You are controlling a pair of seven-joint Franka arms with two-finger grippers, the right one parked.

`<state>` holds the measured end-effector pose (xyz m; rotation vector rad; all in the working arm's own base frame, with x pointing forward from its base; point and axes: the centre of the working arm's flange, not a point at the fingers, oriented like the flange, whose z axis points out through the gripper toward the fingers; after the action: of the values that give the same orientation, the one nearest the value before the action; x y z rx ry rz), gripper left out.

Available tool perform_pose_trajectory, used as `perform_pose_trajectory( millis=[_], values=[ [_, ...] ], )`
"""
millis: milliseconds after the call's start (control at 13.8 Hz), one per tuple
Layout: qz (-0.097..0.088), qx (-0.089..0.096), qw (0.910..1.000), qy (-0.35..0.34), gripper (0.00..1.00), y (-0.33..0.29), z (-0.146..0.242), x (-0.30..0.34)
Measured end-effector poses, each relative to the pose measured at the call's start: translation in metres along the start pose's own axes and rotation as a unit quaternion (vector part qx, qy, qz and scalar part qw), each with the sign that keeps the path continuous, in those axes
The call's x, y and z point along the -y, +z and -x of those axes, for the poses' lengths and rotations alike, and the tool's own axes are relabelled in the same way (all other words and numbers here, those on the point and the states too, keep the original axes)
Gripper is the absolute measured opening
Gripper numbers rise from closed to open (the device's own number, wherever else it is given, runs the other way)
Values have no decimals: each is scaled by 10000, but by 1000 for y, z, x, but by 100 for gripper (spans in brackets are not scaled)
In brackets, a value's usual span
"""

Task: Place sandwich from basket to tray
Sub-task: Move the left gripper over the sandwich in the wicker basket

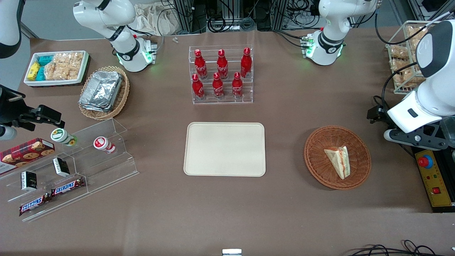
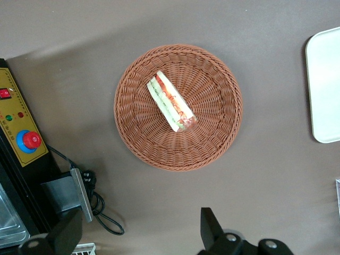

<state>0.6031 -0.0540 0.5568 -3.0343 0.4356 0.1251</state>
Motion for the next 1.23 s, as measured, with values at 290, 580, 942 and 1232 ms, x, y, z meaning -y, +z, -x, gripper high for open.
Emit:
perform_pose_trajectory(
  millis=[290, 580, 942, 1232],
  values=[
    [5, 20, 10000, 13, 100, 1, 0, 0],
    [62, 115, 9990, -416, 100, 16, -7, 0],
    [137, -77, 9880, -1537, 100, 78, -28, -8],
    [163, -109, 9756, -2186, 100, 127, -27, -13]
  ],
)
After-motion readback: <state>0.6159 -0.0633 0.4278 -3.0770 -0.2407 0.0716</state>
